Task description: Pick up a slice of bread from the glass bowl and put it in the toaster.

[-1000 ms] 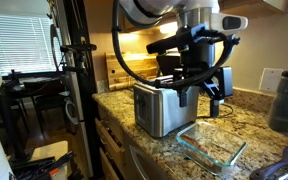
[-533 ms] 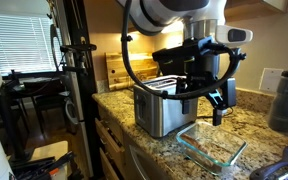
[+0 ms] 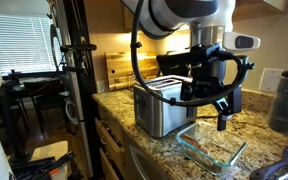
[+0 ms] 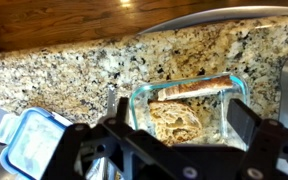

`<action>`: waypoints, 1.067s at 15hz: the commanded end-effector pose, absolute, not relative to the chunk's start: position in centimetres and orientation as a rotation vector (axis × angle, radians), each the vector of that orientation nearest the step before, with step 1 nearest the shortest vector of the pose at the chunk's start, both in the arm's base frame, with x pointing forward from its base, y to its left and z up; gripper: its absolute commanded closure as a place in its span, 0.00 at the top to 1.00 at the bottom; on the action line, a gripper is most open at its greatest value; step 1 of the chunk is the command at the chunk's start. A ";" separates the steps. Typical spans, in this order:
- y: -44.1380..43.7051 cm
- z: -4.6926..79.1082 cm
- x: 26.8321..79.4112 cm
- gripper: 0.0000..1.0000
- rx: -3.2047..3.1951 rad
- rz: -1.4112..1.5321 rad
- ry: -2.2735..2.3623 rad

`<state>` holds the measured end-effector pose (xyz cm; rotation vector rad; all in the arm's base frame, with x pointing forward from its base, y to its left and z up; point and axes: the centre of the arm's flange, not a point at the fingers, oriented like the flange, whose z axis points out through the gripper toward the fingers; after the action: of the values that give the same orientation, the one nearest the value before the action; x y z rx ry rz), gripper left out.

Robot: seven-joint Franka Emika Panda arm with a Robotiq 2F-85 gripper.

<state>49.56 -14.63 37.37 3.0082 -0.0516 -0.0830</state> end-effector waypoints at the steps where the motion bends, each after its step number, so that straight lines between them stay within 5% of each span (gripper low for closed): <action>1: -14.6 37.4 49.6 1.00 3.008 -0.083 -0.052; 16: -9.6 35.8 48.6 1.00 2.952 0.020 -0.576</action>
<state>50.03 -11.19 36.42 2.9743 -0.4425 -0.0470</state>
